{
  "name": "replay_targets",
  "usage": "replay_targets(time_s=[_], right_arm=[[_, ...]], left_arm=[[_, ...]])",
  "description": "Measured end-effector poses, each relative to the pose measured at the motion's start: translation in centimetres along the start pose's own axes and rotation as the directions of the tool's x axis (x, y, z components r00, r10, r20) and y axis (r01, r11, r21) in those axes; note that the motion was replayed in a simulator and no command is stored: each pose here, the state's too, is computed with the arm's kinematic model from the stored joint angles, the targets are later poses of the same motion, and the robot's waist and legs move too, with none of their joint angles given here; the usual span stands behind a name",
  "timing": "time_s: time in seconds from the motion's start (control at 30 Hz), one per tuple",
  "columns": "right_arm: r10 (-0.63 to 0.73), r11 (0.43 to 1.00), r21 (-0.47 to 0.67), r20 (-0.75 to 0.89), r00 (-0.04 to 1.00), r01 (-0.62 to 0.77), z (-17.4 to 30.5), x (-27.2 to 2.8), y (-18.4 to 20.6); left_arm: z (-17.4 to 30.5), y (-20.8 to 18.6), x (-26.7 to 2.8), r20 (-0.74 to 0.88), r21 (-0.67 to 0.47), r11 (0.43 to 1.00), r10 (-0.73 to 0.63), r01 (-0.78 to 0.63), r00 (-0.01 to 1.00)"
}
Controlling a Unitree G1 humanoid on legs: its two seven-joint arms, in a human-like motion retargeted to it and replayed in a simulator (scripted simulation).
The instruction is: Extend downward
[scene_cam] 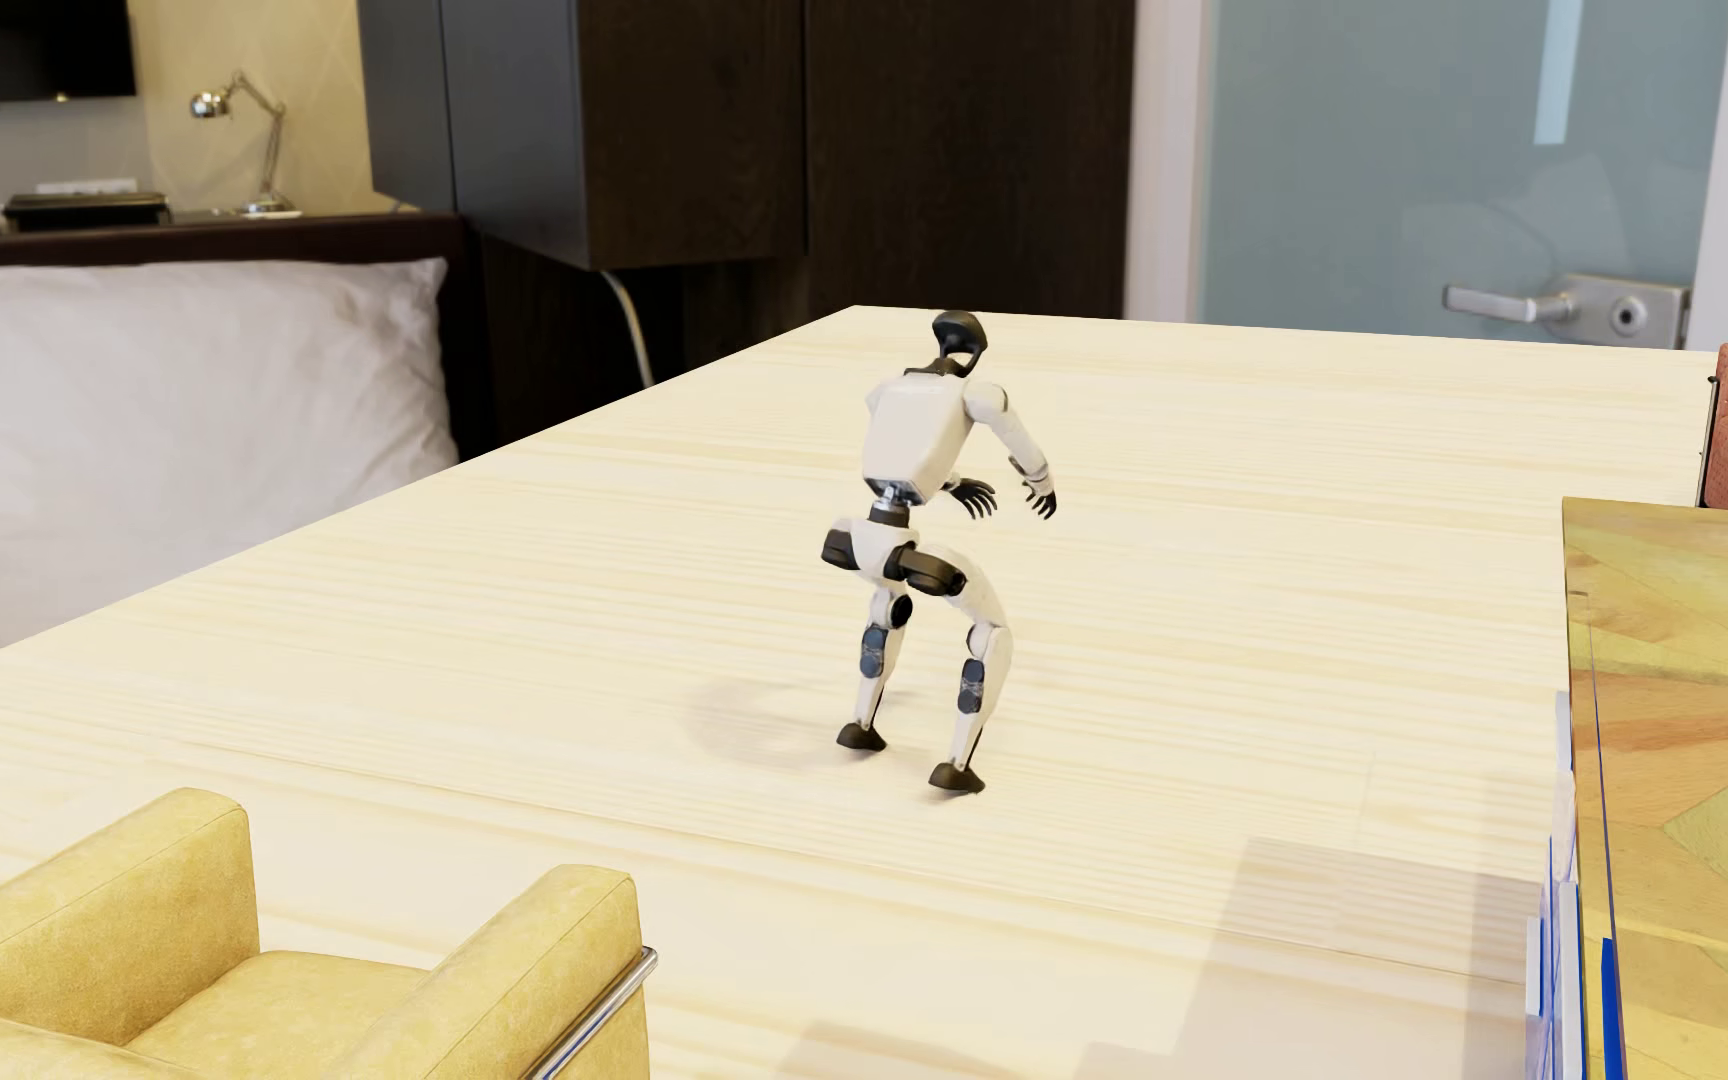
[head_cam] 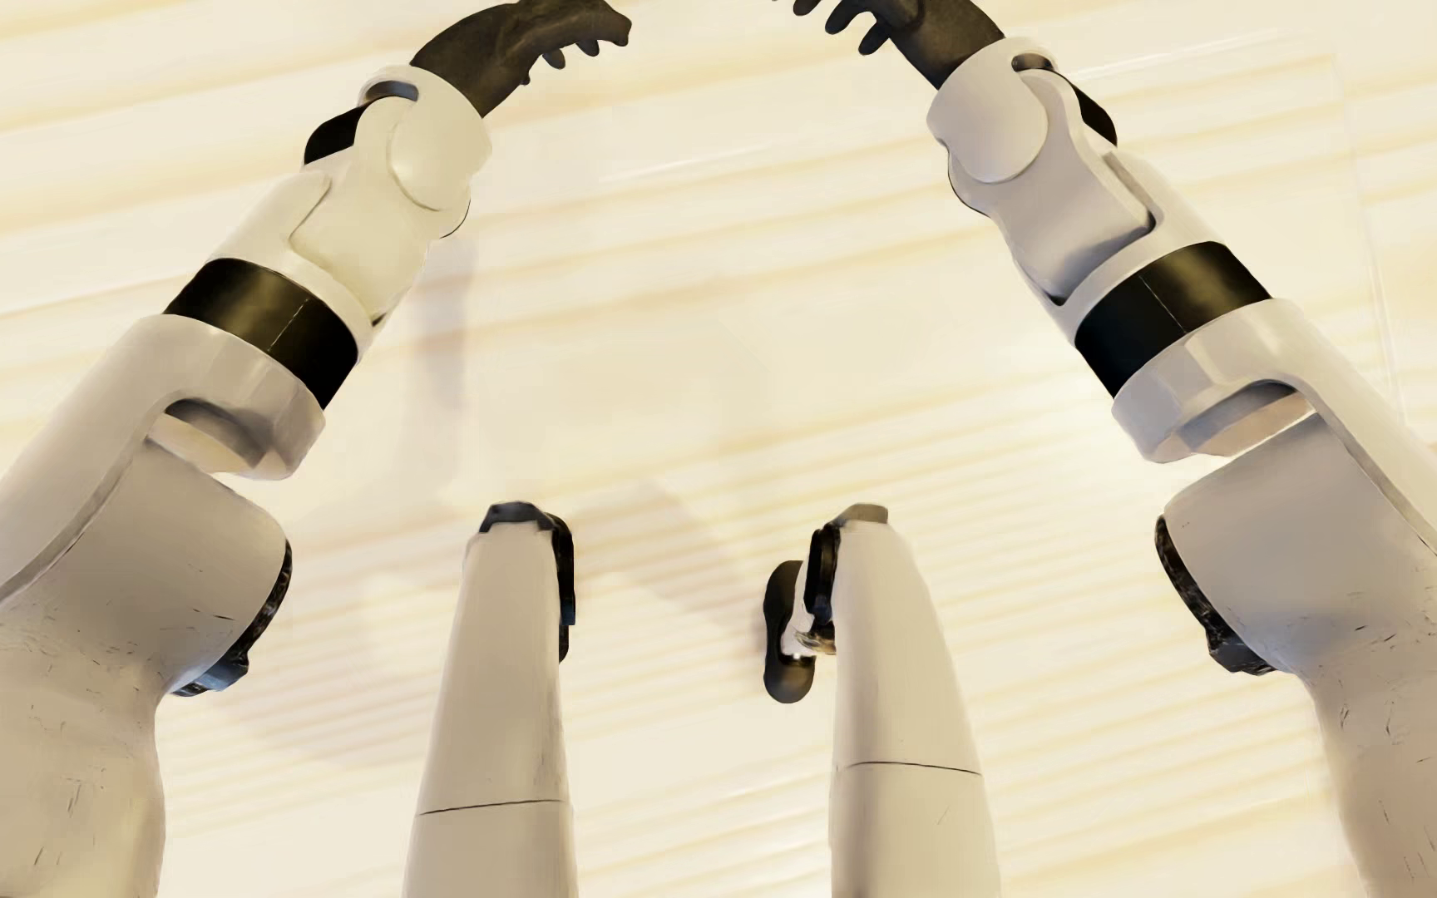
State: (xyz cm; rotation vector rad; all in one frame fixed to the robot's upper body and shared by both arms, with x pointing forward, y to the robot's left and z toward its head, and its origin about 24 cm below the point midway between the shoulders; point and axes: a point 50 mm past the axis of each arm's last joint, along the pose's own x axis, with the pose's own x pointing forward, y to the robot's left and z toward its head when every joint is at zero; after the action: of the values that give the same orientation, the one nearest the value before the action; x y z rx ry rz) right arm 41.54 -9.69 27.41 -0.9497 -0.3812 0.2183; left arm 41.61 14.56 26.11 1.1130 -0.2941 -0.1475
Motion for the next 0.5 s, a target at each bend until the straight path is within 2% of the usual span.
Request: replay_targets(time_s=[0.03,0.13,0.17,0.3,0.33,0.4,0.5], right_arm=[[-0.012,0.998,-0.068,-0.012,1.000,0.011,0.3,0.3,-1.3],[-0.078,0.985,-0.156,0.003,0.997,0.077,3.0,1.3,-4.7],[-0.043,0.980,-0.198,-0.063,0.997,0.030,1.0,1.1,-3.5],[-0.006,0.978,-0.205,-0.197,0.980,-0.035,-3.5,-0.1,-1.9],[-0.027,0.985,-0.173,-0.200,0.980,-0.008,-3.7,-0.2,-2.5],[-0.010,0.975,-0.220,-0.228,0.974,-0.041,-4.8,-0.6,-2.2],[-0.015,0.975,-0.221,-0.229,0.973,-0.037,-4.8,-0.7,-2.3]], left_arm=[[1.2,1.3,0.7,0.006,0.052,0.998,0.017,-0.018,1.000],[2.7,4.6,1.3,0.000,0.176,0.982,0.069,-0.068,0.998],[3.2,5.3,1.4,0.003,0.198,0.977,0.082,-0.081,0.997],[0.8,2.4,1.1,-0.059,0.224,0.975,0.005,0.008,0.998],[0.9,2.4,1.1,-0.051,0.224,0.974,0.004,0.008,0.999],[0.8,1.8,1.0,-0.046,0.231,0.973,-0.014,0.024,0.999],[0.8,1.8,1.0,-0.043,0.233,0.972,-0.016,0.025,0.999]])
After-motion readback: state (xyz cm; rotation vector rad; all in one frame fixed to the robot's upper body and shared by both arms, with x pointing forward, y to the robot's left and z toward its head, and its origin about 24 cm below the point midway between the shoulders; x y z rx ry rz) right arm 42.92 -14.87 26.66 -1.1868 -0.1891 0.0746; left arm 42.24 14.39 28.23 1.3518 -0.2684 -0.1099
